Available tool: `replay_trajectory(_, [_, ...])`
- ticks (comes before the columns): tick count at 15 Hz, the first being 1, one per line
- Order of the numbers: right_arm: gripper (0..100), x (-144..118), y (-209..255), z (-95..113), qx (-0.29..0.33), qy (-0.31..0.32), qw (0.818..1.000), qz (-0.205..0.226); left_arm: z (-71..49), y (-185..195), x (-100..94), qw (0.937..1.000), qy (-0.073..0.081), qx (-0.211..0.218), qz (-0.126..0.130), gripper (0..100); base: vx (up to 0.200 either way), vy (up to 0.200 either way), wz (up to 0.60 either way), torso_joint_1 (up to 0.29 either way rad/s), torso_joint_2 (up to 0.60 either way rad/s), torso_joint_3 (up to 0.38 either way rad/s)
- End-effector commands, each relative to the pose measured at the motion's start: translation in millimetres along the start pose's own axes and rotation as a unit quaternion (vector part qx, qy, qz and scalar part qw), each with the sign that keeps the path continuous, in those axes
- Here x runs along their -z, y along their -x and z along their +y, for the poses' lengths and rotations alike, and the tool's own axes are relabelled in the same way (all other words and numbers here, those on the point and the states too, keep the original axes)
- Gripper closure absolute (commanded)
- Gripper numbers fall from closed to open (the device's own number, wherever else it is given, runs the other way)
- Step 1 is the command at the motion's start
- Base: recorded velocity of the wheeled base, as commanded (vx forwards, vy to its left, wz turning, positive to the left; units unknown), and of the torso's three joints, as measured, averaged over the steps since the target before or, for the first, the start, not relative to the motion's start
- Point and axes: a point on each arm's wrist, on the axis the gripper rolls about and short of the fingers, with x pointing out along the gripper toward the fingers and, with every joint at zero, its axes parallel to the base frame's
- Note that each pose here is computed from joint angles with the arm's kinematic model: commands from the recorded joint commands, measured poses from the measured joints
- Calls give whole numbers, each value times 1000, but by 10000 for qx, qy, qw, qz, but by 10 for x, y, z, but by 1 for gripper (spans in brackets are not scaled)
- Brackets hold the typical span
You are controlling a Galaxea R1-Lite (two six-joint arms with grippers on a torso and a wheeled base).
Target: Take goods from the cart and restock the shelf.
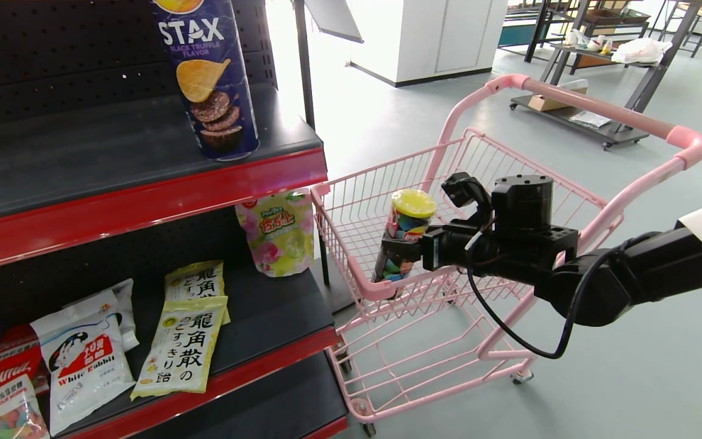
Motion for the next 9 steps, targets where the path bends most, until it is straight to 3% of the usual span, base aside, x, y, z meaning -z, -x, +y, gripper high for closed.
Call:
replay_trajectory(1, [0, -21, -94, 12, -13, 24, 10000, -57, 0, -1, 0, 10000, -2, 7, 5, 0, 0, 0, 0, 0, 0, 0])
replay_trajectory(7, [0, 49, -283, -16, 47, 13, 10000, -7, 0, -1, 0, 10000, -9, -1, 5, 0, 0, 0, 0, 0, 0, 0])
replay_trajectory(8, [100, 56, -291, -18, 47, 19, 10000, 1, 0, -1, 0, 10000, -9, -1, 5, 0, 0, 0, 0, 0, 0, 0])
replay_trajectory(9, [100, 85, -311, -26, 49, 11, 10000, 30, 0, -1, 0, 10000, -9, -1, 5, 0, 0, 0, 0, 0, 0, 0])
